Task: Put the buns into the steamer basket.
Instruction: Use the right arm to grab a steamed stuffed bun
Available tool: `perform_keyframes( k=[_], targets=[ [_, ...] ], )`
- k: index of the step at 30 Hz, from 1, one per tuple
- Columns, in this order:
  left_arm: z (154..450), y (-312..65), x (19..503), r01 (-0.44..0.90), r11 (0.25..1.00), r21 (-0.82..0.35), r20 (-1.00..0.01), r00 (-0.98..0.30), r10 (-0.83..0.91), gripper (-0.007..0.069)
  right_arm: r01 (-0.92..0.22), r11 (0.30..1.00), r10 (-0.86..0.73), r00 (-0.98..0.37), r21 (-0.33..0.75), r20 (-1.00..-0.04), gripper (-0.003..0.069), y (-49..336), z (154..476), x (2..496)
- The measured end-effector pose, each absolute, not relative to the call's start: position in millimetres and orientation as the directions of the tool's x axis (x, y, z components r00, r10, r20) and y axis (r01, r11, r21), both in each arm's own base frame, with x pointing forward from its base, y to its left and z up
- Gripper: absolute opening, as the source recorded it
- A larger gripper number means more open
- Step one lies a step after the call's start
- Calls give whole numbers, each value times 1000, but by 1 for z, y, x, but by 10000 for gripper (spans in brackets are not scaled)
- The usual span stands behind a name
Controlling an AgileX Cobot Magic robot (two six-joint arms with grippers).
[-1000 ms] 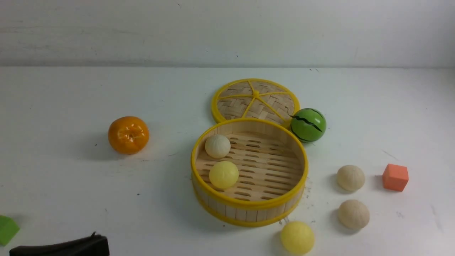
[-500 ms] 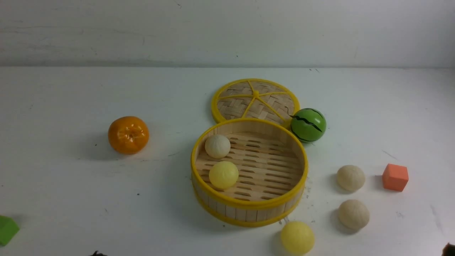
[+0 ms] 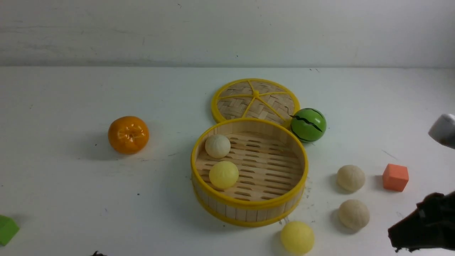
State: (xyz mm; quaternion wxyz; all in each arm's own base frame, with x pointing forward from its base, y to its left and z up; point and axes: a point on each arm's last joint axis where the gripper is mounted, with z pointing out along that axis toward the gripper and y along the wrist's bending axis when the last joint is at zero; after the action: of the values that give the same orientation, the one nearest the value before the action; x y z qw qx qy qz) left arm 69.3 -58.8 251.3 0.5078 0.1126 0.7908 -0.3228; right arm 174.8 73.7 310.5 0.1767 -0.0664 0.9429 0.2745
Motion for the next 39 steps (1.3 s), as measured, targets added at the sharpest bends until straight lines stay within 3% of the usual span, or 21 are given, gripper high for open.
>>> perform_keyframes(
  k=[4, 9, 14, 23, 39],
  targets=[
    [251, -59, 69, 506, 766, -396, -876, -459, -150, -14, -271, 851, -112, -930, 449, -349, 216, 100, 308, 189],
    [251, -59, 69, 505, 767, -396, -875, -461, -149, -14, -410, 880, -355, -903, 241, -240, 216, 157, 279, 209],
    [250, -59, 69, 504, 767, -396, -874, -462, -148, -14, -393, 910, -368, -913, 133, -178, 225, 175, 250, 238],
    [250, -59, 69, 504, 767, -396, -874, -463, -147, -13, -350, 926, -321, -928, 144, -188, 242, 189, 224, 273],
    [250, -59, 69, 504, 767, -396, -874, -463, -147, -2, -343, 930, -320, -932, 133, -171, 242, 199, 187, 291]
  ],
)
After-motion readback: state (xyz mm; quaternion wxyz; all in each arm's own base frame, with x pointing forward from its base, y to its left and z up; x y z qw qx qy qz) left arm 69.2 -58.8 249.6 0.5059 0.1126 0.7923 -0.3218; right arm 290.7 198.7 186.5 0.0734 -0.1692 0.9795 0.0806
